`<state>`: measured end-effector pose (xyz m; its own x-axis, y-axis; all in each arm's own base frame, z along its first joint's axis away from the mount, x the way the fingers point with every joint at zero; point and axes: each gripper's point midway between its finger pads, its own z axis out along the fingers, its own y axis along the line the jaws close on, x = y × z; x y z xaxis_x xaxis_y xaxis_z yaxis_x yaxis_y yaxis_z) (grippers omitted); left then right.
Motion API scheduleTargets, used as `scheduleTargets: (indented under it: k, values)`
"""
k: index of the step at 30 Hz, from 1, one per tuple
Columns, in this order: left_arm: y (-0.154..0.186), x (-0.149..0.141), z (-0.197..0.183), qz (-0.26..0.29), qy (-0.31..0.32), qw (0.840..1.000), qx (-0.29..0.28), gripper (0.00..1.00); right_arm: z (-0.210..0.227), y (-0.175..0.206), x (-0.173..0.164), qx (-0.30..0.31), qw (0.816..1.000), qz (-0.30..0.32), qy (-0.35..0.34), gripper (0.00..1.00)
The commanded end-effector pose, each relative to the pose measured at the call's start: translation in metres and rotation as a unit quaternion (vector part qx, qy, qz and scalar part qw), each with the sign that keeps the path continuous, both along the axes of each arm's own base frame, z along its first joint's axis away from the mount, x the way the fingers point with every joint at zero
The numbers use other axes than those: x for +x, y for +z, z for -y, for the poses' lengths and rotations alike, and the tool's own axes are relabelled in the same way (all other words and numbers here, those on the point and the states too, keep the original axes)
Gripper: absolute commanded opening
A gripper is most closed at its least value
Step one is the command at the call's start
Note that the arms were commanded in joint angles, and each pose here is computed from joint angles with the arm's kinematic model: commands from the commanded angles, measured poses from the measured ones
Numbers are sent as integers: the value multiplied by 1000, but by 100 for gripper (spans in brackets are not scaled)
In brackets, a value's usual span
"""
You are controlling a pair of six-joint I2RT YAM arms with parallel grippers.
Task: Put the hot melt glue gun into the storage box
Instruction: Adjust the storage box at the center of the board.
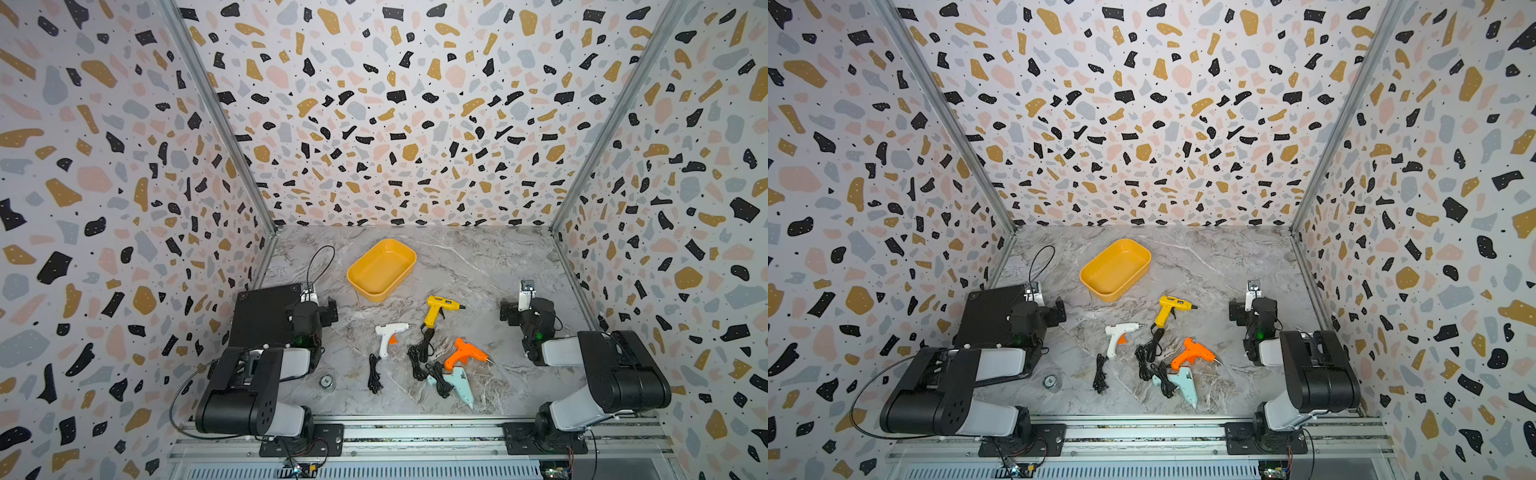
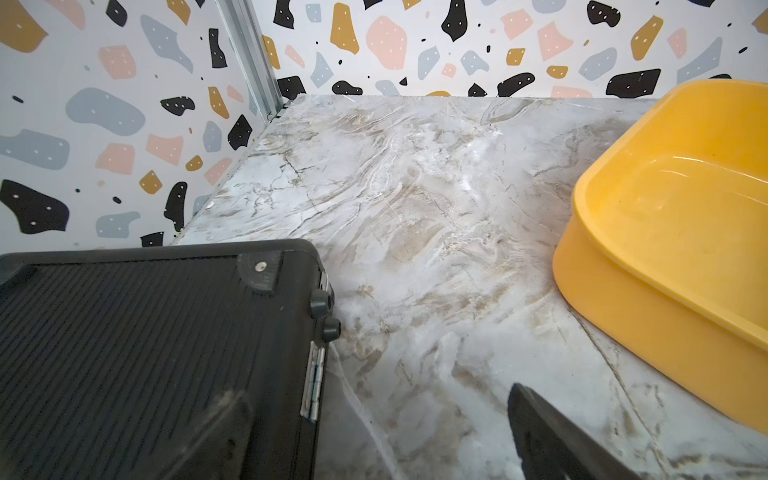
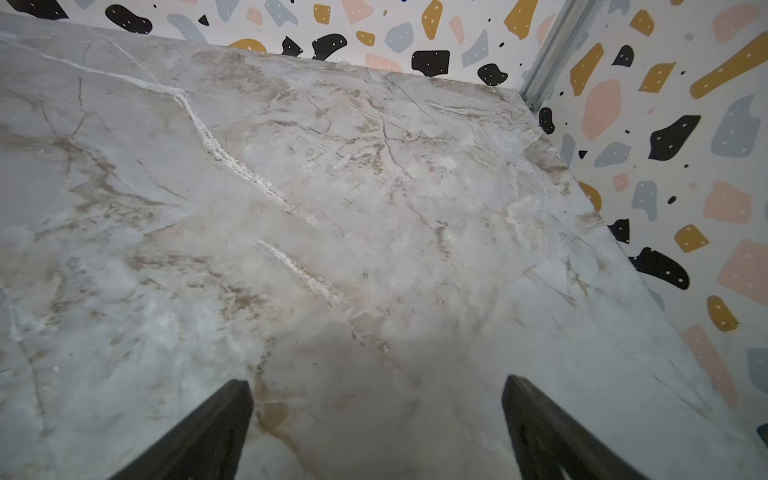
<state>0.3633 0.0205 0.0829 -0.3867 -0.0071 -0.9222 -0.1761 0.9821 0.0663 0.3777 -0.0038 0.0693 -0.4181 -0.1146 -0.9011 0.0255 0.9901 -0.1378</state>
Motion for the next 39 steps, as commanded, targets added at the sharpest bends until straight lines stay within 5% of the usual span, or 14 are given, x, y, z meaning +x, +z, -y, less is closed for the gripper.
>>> scheduleTargets:
  k: [1, 27, 32, 34, 36, 39]
  values:
    - [18, 10, 2, 27, -8, 1000, 4, 100, -3, 13, 6, 0, 1000, 17, 6, 99]
    - [18, 10, 2, 26, -8, 1000, 4, 100, -3, 13, 6, 2, 1000, 14, 7, 99]
    - [66, 7, 3, 18, -7, 1000, 6, 99, 7, 68, 16, -25, 999, -31, -32, 99]
    - [97, 4, 0, 7, 12, 1000, -8, 90, 5, 87, 19, -87, 991, -93, -36, 99]
    - [121, 1, -3, -14, 41, 999, -24, 84, 10, 117, 26, -114, 986, -87, -88, 99]
    - [138, -3, -1, -62, 81, 992, -69, 82, 6, 141, 21, -35, 983, -123, -130, 99]
